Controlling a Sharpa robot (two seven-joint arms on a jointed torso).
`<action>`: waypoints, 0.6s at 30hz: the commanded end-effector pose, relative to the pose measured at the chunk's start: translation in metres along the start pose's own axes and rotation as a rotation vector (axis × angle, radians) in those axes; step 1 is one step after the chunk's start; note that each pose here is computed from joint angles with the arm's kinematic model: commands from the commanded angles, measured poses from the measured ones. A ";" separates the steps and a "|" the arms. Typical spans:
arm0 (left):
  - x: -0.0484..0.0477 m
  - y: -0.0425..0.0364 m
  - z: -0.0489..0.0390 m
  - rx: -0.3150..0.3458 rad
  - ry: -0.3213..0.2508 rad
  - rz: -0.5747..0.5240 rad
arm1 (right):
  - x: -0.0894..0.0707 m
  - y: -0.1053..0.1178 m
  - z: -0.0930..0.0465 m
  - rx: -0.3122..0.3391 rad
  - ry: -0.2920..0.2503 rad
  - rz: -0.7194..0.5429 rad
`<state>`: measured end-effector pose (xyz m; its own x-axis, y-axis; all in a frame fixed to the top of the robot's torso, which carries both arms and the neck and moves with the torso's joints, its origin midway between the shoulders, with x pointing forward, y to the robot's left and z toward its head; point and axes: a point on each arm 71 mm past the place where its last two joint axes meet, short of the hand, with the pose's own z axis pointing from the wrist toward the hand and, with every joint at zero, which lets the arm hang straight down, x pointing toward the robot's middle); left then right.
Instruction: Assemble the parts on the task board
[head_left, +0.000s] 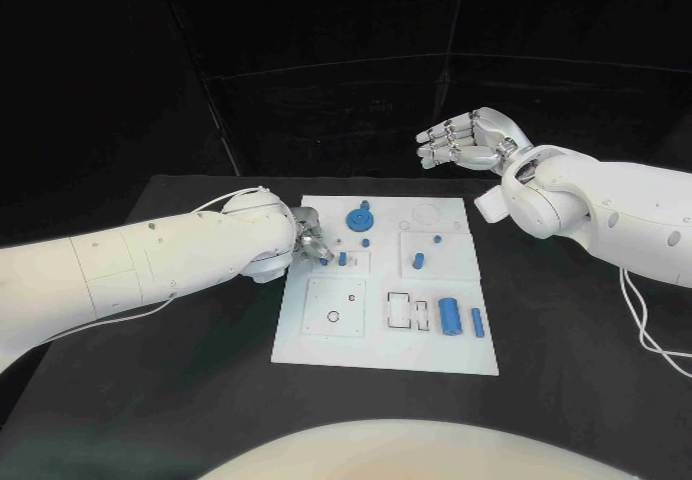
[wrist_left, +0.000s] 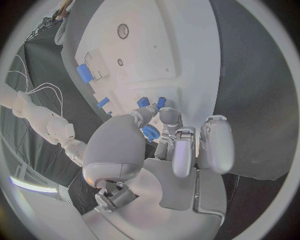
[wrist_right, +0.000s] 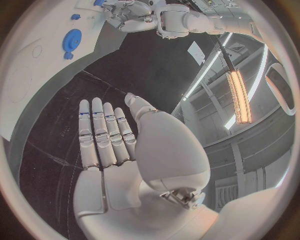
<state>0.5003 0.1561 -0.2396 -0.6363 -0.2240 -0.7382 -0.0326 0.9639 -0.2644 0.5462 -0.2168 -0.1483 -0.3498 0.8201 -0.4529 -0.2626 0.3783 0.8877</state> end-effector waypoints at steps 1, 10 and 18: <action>0.0106 0.0026 0.0027 -0.020 0.062 0.039 | 0.001 0.002 0.001 -0.013 0.006 0.005; 0.0095 0.0047 0.0066 -0.034 0.057 0.037 | 0.001 0.002 0.001 -0.013 0.006 0.005; 0.0067 0.0087 0.0076 -0.044 0.032 0.019 | 0.000 0.002 0.000 -0.012 0.005 0.005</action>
<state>0.5046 0.1569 -0.2427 -0.6435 -0.2141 -0.7349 -0.0362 0.9675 -0.2502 0.5460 -0.2172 -0.1483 -0.3499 0.8200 -0.4529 -0.2624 0.3783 0.8877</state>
